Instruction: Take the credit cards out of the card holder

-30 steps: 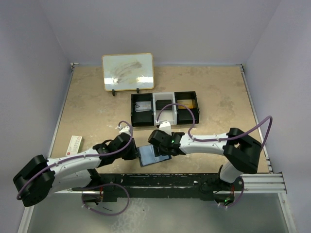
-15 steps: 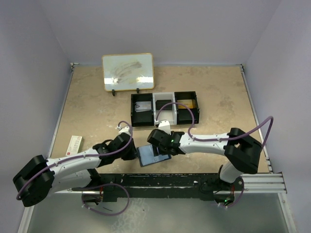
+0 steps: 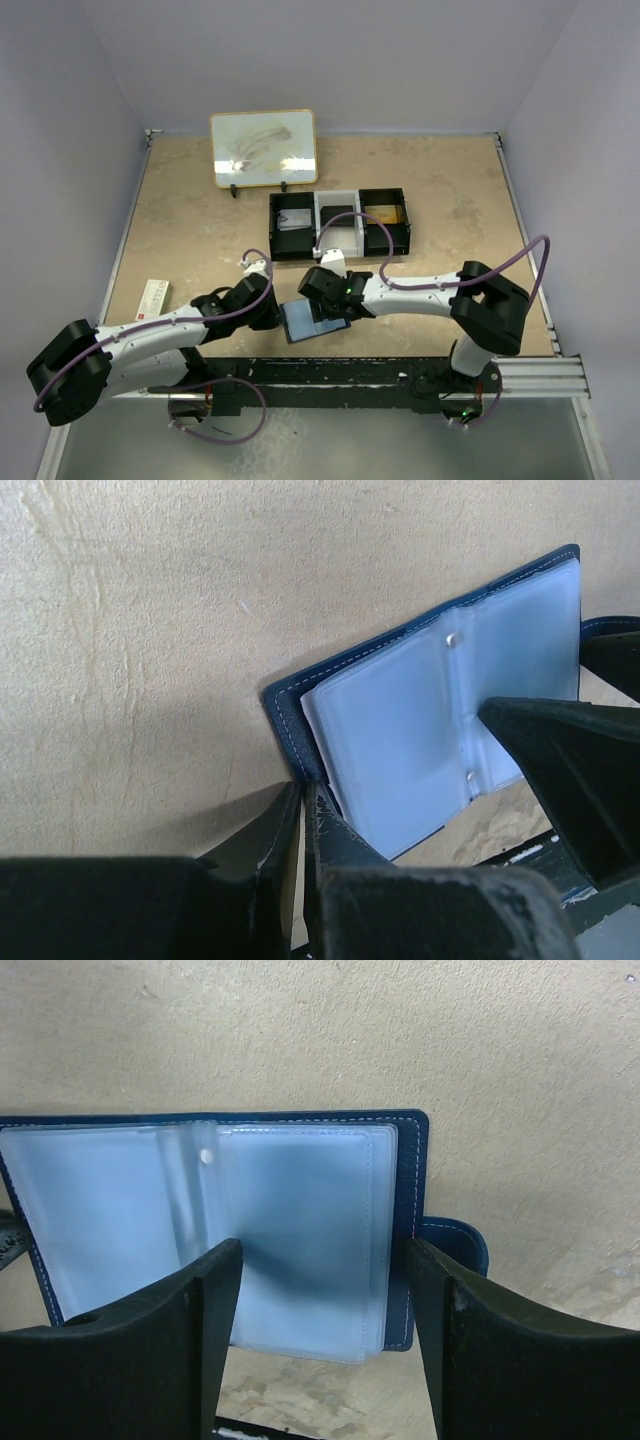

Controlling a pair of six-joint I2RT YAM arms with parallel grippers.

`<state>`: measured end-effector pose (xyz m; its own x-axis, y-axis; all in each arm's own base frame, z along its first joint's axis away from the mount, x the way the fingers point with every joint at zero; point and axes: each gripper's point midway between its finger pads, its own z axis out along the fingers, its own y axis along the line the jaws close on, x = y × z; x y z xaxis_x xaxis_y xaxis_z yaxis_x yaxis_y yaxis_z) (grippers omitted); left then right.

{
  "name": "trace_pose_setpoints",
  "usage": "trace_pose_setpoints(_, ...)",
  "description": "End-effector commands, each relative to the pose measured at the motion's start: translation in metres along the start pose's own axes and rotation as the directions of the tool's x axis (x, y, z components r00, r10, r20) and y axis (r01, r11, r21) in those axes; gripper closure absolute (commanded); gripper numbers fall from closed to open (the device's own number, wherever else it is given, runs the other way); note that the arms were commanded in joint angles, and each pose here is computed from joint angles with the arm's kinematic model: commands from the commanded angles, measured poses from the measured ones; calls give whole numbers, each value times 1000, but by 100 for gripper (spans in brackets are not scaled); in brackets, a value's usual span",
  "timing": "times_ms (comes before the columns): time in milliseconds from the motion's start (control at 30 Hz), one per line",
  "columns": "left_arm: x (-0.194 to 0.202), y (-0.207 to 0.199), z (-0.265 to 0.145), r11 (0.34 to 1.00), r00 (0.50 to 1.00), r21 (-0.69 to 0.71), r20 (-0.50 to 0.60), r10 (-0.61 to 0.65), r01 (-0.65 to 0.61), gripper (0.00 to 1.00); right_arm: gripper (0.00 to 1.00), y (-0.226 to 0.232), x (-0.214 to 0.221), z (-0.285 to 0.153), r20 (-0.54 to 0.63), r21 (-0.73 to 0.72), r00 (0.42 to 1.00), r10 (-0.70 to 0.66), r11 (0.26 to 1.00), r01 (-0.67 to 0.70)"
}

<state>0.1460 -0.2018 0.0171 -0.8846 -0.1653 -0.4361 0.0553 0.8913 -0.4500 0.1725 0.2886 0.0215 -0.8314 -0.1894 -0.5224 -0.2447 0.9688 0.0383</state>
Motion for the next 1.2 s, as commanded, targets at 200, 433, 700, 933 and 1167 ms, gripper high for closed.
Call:
trace_pose_setpoints(200, -14, -12, -2, 1000, 999, 19, 41, 5, -6, 99, 51, 19, 12, 8, -38, 26, 996, -78, 997, 79)
trace_pose_setpoints(433, -15, -15, -1, 1000, 999, 24, 42, 3, -4, 99, 62, 37, 8, 0, -11, -25, 997, -77, 997, 77)
trace_pose_setpoints(700, -17, -14, -4, 1000, 999, 19, 50, 9, -10, 100, 61, 34, 8, -8, -8, -39, 999, -36, 999, 36)
trace_pose_setpoints(933, -33, -19, -2, 996, 994, -31, 67, 84, -82, 99, 27, 16, -21, -33, 76, -94, 995, 65, 994, -58)
trace_pose_setpoints(1167, -57, -35, 6, 988, 986, -74, 89, 141, -134, 98, 27, -23, -83, -76, 246, -242, 934, 259, 950, -199)
